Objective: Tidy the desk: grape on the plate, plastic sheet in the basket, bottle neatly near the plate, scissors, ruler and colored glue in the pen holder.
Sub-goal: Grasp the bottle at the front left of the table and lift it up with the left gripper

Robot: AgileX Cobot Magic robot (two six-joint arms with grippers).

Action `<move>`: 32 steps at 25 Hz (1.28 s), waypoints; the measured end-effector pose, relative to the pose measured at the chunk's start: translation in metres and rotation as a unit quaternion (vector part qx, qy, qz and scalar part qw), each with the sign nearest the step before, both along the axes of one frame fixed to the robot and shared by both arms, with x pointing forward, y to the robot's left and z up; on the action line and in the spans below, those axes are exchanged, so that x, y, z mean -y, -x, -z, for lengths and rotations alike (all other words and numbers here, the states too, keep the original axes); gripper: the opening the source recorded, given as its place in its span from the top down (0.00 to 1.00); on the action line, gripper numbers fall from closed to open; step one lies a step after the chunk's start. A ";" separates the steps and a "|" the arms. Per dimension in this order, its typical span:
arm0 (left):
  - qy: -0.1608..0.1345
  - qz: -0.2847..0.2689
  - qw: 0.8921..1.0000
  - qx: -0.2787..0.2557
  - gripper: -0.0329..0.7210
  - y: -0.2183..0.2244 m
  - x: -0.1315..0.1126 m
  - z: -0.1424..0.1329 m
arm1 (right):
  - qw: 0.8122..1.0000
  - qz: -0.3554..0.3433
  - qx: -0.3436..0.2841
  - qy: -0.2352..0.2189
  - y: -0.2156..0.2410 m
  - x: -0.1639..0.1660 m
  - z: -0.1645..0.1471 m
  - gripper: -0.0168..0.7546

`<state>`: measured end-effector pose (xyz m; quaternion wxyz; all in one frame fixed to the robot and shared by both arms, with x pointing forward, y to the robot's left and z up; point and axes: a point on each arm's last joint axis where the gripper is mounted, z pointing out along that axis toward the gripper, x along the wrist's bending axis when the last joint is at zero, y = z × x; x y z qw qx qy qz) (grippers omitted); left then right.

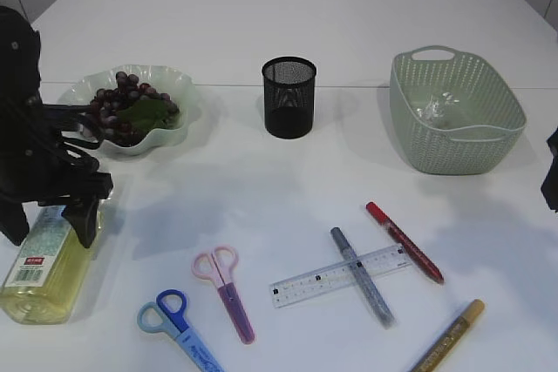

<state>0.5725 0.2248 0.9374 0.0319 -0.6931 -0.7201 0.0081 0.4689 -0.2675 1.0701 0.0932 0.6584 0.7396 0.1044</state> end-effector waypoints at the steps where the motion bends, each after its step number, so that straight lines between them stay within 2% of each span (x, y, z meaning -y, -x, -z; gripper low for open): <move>1: 0.001 0.000 1.000 0.002 0.13 -0.001 0.000 0.001 | 1.000 0.000 0.000 0.000 0.000 0.000 0.000 0.23; 17: -0.016 0.009 1.000 -0.020 0.16 -0.006 -0.001 0.028 | 1.000 0.000 0.000 -0.003 0.000 -0.001 0.000 0.23; 27: -0.017 0.010 1.000 -0.020 0.35 -0.007 -0.001 0.028 | 1.000 0.000 0.000 -0.003 0.000 -0.001 0.000 0.23; 32: -0.025 0.016 0.999 -0.018 0.39 -0.008 -0.002 0.028 | 1.000 0.000 0.000 -0.003 0.000 -0.001 0.000 0.23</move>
